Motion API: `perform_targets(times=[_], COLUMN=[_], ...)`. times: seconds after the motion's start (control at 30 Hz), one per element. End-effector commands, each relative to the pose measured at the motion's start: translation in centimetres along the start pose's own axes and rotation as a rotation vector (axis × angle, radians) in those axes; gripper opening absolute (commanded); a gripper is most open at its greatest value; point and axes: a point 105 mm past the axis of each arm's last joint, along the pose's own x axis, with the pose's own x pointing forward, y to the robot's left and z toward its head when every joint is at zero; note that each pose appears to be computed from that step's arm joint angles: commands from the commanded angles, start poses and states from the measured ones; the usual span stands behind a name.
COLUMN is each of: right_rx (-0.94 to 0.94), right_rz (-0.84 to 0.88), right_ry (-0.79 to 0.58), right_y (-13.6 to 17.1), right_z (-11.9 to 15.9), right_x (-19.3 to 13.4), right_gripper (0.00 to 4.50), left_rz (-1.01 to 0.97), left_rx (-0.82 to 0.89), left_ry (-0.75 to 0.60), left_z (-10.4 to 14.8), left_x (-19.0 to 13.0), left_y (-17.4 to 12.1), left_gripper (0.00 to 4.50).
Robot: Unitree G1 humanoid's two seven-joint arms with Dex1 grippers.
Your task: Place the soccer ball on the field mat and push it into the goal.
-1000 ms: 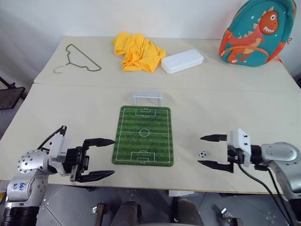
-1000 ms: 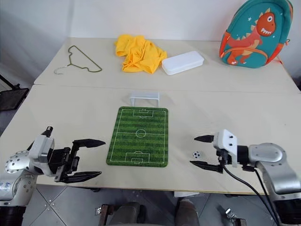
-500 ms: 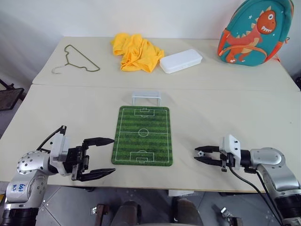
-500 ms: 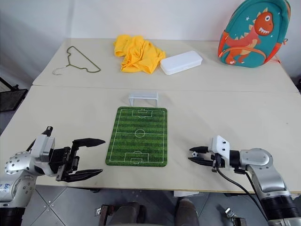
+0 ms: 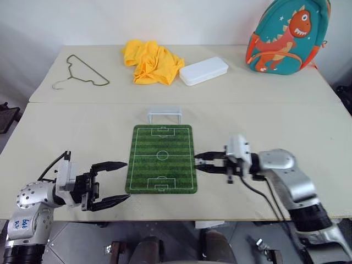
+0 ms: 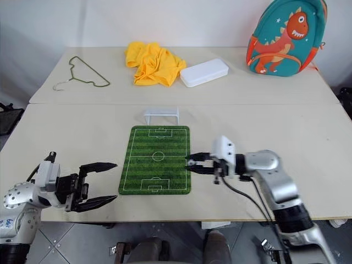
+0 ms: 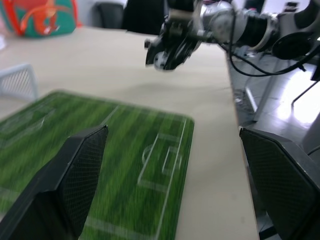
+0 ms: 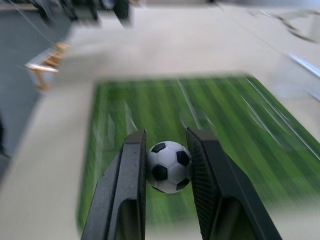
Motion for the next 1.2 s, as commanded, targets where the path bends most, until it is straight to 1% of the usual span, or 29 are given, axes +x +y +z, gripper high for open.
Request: perform_targets(times=[0.03, 0.1, 0.13, 0.23, 0.4, 0.7, 0.83, 0.97, 1.2], right_rx=[-0.002, 0.008, 0.012, 0.009, 0.041, 0.054, 0.045, 0.037, 0.059], right_rz=[0.097, 0.123, 0.112, 0.088, 0.11, 0.108, 0.09, 0.076, 0.072], right_ry=[0.026, 0.053, 0.061, 0.076, 0.085, 0.097, 0.089, 0.095, 0.134], right_y=[2.2, 3.0, 2.9, 2.6, 3.7, 3.7, 3.0, 2.4, 1.9], right_z=[-0.3, -1.2, -1.5, -1.9, -2.5, -3.2, -2.9, -3.1, -4.3], right_x=[3.7, 4.8, 5.4, 6.4, 7.7, 7.3, 7.9, 8.2, 8.0], right_gripper=[0.82, 0.82, 0.82, 0.82, 0.82, 0.82, 0.82, 0.82, 0.82], left_rz=[0.034, 0.04, 0.045, 0.055, 0.055, 0.069, 0.073, 0.075, 0.081], left_rx=[0.007, 0.001, -0.003, -0.012, -0.038, -0.051, -0.051, -0.052, -0.049], left_ry=[0.02, 0.027, 0.029, 0.028, 0.029, 0.045, 0.042, 0.039, 0.032], left_z=[-0.2, -0.3, -0.4, -0.4, -0.4, -0.3, -0.5, -0.6, -0.7], left_x=[-1.2, -1.3, -1.3, -1.4, -1.3, -2.1, -2.1, -2.0, -1.9], left_y=[-0.6, -0.9, -1.1, -1.4, -2.3, -2.7, -2.7, -2.6, -2.5], left_gripper=[4.5, 4.5, 4.5, 4.5, 4.5, 4.5, 4.5, 4.5, 4.5])
